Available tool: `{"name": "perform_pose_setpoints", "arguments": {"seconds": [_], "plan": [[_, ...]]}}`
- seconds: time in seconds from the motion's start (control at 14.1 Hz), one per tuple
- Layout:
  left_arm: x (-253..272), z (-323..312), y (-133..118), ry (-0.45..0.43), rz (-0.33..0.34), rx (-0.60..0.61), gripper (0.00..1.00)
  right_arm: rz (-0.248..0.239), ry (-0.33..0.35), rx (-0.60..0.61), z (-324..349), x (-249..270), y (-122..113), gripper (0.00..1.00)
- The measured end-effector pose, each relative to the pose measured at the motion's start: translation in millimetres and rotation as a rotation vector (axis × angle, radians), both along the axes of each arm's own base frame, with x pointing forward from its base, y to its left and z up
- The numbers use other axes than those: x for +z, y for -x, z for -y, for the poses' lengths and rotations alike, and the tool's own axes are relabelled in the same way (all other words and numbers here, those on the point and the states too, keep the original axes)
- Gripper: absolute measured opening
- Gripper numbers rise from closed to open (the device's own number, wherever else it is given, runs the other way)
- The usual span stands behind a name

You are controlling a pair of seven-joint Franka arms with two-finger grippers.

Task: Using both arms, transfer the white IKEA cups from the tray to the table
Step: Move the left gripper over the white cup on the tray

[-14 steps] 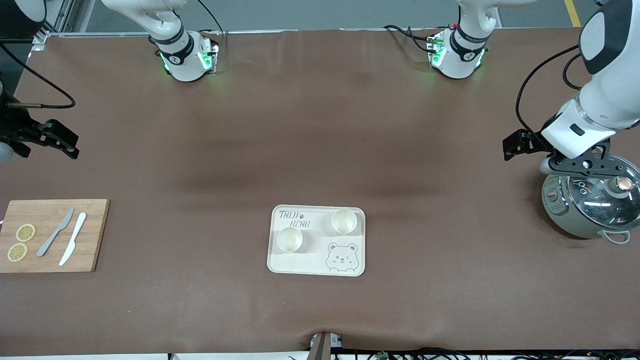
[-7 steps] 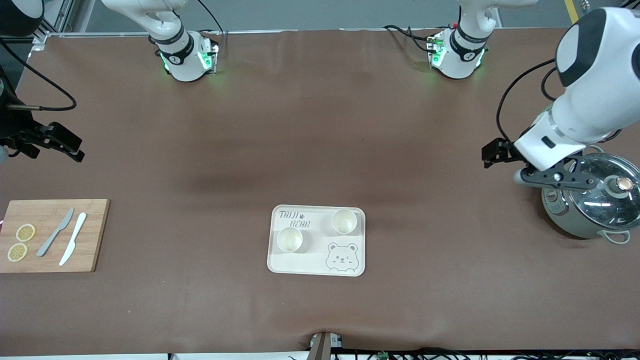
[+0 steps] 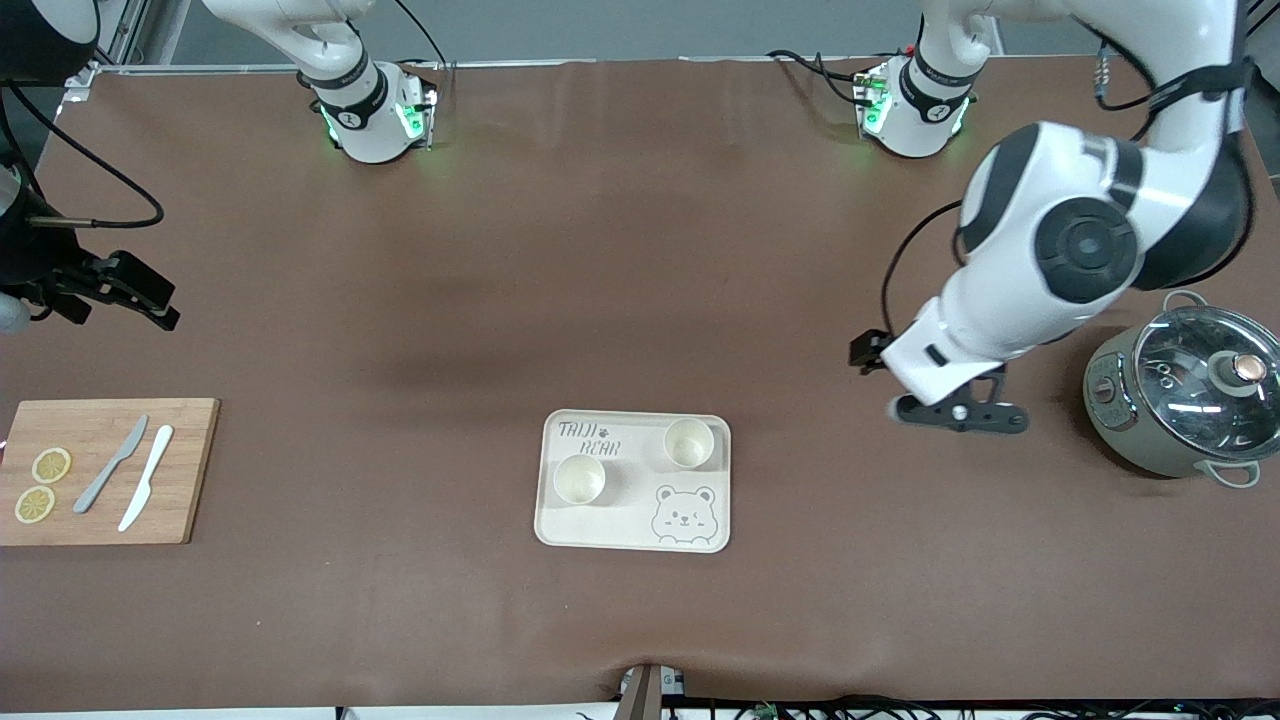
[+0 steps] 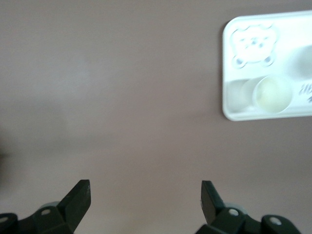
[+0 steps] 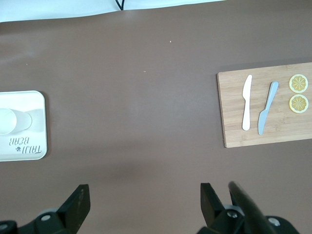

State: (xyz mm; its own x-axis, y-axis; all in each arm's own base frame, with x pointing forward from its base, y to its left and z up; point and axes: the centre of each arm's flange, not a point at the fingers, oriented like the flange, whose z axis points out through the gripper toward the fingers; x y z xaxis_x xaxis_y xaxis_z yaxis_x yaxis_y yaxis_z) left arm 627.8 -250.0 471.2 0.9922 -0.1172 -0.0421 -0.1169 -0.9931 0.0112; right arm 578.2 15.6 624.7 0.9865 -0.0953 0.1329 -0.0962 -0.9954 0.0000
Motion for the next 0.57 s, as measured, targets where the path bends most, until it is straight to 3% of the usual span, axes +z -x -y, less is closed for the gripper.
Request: {"name": "perform_pose_setpoints", "arguments": {"seconds": [0.21,0.57], "plan": [[-7,30,-13,0.039,0.074,0.028,1.00,-0.007,0.000,-0.004,0,-1,1,1.00],[-30,51,-27,0.050,0.075,0.030,1.00,-0.011,0.000,-0.009,3,-1,1,1.00]]}}
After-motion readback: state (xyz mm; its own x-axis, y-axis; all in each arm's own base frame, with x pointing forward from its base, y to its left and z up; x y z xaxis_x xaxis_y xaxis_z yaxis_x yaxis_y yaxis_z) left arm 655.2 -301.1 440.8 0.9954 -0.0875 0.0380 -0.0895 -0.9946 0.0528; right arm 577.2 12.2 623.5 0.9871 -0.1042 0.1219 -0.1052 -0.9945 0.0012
